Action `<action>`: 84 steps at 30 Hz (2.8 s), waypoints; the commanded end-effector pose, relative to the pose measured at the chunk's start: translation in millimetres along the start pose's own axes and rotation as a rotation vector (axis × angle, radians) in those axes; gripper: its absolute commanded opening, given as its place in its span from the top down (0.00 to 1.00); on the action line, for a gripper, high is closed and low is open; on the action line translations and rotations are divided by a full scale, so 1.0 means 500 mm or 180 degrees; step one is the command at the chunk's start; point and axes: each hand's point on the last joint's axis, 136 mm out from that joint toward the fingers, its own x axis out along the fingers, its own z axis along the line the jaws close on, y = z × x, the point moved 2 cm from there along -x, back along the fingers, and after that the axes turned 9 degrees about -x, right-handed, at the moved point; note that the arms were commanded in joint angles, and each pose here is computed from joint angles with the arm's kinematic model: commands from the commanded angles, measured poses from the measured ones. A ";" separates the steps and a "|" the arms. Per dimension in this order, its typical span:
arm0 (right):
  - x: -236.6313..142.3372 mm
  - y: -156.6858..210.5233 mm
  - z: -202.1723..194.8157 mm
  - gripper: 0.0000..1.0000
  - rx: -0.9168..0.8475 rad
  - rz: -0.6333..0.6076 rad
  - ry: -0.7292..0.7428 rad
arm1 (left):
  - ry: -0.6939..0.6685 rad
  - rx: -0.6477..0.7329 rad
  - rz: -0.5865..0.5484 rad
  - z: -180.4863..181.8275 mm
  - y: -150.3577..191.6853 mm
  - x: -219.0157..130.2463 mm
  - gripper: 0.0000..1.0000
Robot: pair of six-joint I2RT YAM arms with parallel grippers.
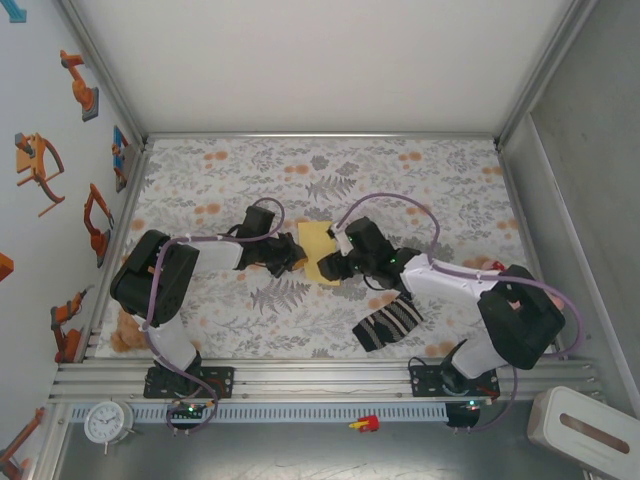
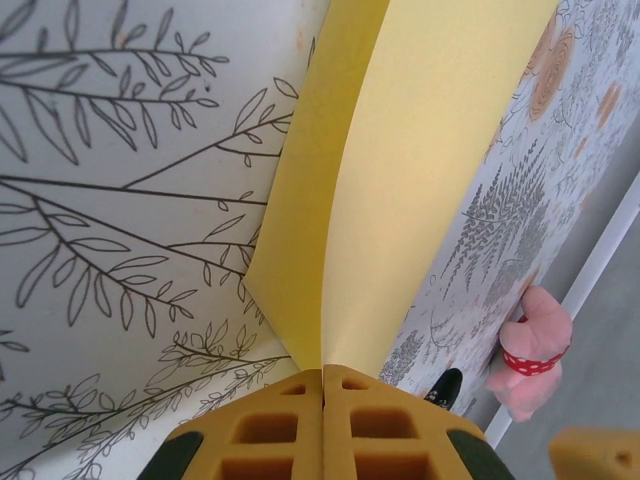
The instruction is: Fold a paper plane with a square sheet of paper (pick it up from the middle)
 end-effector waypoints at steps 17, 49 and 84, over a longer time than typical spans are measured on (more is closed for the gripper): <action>0.091 0.014 0.068 0.48 -0.1152 0.0160 0.0362 | -0.0056 -0.0055 0.0066 -0.012 0.004 -0.007 1.00; 0.083 0.020 0.096 1.00 -0.0973 0.0171 0.0034 | -0.0152 -0.0024 -0.0164 0.005 -0.018 -0.080 0.77; 0.092 0.035 0.089 1.00 0.0350 0.0255 -0.0607 | -0.0892 0.0339 -0.0027 0.027 -0.072 0.035 0.86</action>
